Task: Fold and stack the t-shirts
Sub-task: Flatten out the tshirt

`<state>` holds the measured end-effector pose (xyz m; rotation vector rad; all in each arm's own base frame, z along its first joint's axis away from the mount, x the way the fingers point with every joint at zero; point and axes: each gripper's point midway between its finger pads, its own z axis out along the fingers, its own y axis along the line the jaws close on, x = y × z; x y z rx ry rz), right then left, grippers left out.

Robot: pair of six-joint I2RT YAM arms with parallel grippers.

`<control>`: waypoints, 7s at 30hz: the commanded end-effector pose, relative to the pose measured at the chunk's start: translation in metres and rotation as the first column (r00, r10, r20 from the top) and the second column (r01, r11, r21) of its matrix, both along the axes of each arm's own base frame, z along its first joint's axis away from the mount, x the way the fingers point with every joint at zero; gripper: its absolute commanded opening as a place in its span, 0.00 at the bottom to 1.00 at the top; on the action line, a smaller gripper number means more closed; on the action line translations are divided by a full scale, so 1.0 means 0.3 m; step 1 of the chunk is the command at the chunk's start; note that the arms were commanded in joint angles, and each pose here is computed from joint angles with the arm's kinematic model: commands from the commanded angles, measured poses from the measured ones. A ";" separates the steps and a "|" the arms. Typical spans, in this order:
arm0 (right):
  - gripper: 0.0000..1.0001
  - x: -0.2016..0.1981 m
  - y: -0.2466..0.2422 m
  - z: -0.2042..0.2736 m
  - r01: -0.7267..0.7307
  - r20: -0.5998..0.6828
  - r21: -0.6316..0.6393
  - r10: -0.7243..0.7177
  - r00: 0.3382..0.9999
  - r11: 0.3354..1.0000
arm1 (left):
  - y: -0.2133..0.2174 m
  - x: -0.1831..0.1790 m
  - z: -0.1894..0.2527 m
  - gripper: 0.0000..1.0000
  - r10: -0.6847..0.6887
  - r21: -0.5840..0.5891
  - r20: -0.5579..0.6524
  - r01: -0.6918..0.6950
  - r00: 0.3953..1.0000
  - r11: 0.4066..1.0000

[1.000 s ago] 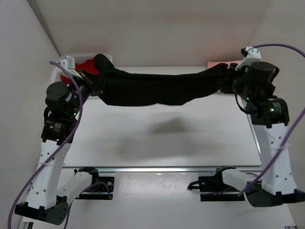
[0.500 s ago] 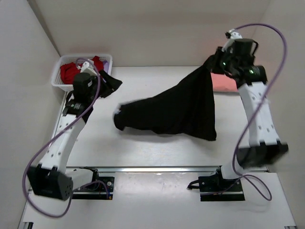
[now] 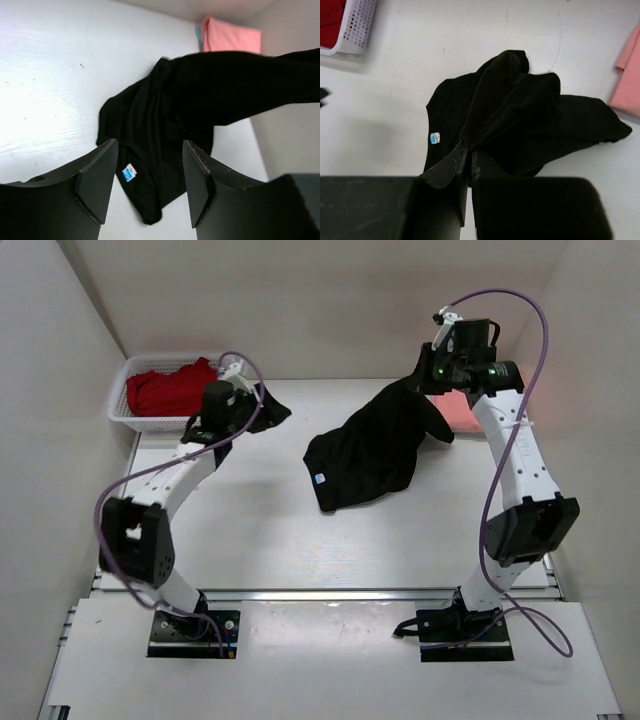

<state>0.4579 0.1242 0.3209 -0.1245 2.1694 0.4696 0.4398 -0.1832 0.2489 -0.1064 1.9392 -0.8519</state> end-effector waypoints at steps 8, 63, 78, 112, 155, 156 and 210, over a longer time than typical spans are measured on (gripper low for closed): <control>0.00 -0.101 -0.001 0.027 -0.027 0.044 0.006 0.027 0.999 1.000 | -0.166 0.149 -0.432 0.68 0.009 0.285 -0.266 0.069 0.964 0.956; 0.00 -0.629 -0.366 0.598 0.258 0.587 0.048 -0.236 0.774 0.965 | 0.481 -0.567 0.880 0.00 0.388 0.114 0.531 -0.518 0.753 0.848; 0.00 -0.045 -0.273 -0.092 0.112 0.157 0.068 -0.121 0.980 0.991 | 0.270 0.011 0.225 0.00 0.346 0.326 0.260 -0.419 0.901 0.847; 0.79 -0.328 -0.374 -0.255 0.264 -0.143 -0.115 -0.279 0.949 0.958 | 0.226 -0.357 -0.338 0.63 0.237 0.385 -0.108 -0.179 0.966 0.905; 0.78 -0.198 -0.505 -0.963 0.458 -0.417 -0.162 -0.481 0.771 0.874 | 0.105 -0.567 -0.866 0.00 0.248 0.462 -0.575 0.059 0.780 0.885; 0.75 -0.187 -0.499 -0.966 0.451 -0.420 -0.161 -0.474 0.774 0.878 | 0.107 -0.570 -0.861 0.00 0.243 0.464 -0.570 0.063 0.785 0.883; 0.00 0.250 -0.351 0.517 0.150 0.383 0.238 -0.235 0.893 0.960 | 0.319 0.295 0.848 0.00 0.416 -0.011 0.429 -0.456 0.802 0.890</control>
